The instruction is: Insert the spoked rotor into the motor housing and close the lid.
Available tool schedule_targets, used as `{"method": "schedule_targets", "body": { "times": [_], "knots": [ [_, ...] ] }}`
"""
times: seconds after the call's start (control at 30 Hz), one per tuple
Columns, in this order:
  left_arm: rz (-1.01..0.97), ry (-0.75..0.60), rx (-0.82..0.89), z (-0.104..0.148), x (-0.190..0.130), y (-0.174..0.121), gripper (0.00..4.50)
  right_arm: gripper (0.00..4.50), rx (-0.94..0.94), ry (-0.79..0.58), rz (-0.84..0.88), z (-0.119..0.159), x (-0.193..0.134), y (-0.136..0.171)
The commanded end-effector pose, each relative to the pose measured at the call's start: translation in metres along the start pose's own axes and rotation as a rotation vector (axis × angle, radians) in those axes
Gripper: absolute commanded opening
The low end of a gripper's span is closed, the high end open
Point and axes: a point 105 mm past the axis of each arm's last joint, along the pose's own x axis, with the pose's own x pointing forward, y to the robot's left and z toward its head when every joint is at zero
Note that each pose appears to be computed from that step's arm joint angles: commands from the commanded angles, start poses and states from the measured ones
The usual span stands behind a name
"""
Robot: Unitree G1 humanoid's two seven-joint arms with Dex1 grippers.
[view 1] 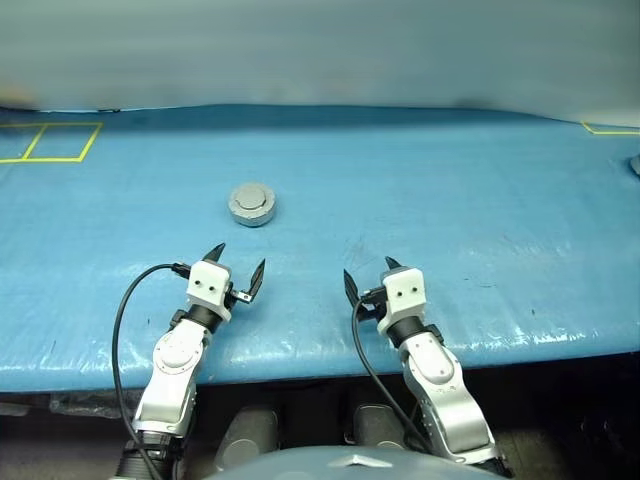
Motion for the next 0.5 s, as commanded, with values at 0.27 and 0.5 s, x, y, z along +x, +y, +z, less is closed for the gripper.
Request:
{"method": "schedule_targets", "body": {
  "times": [0.27,0.5],
  "knots": [
    [0.002,-0.049,0.013,0.0112,0.0073,0.0005,4.47,4.5,0.002,-0.054,0.001,0.013,0.0027,0.0007],
    [-0.001,-0.051,0.015,0.0123,0.0083,0.0013,4.47,4.5,0.001,-0.054,0.005,0.0119,0.0021,0.0015]
  ]
}}
